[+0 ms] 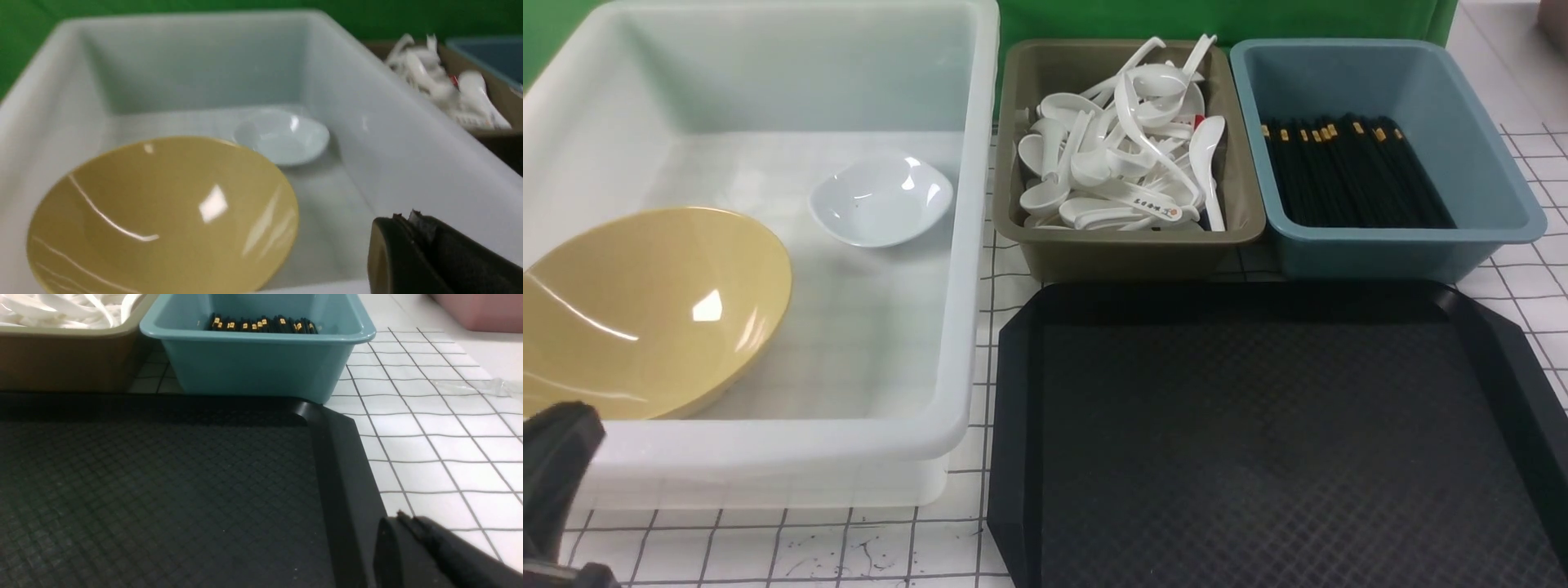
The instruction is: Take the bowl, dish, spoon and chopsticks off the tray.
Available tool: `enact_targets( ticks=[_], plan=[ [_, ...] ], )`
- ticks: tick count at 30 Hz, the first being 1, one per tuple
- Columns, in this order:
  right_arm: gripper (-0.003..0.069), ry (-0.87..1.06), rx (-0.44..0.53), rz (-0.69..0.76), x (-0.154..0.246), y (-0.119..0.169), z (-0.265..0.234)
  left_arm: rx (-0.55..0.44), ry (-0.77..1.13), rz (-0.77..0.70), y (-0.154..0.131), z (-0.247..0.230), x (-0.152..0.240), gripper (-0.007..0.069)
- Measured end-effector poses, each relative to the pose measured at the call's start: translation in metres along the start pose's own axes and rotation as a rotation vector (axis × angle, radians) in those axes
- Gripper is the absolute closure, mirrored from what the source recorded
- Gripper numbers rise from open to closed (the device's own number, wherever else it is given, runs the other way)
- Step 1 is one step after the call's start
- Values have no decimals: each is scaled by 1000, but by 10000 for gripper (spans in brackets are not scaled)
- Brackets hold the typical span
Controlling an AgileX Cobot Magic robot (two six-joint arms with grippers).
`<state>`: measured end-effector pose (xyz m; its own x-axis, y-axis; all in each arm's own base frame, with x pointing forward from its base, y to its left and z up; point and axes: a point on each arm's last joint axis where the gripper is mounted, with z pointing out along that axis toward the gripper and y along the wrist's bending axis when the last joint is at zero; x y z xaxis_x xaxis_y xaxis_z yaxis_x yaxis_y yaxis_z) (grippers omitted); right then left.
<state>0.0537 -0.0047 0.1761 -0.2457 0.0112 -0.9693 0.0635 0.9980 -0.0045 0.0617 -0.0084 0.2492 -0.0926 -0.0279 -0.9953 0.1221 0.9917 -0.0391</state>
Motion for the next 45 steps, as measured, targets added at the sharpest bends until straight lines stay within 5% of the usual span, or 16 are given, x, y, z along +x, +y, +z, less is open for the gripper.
enact_targets(
  ticks=[7,14,45],
  plan=[
    [604,0,0,0,0,0,0,-134,-81,-89,10,-2,48,631],
    [599,1,0,0,0,0,0,-143,128,-89,10,-2,71,637],
    [565,1,0,0,0,0,0,-142,142,-73,10,-2,73,638]
  ],
)
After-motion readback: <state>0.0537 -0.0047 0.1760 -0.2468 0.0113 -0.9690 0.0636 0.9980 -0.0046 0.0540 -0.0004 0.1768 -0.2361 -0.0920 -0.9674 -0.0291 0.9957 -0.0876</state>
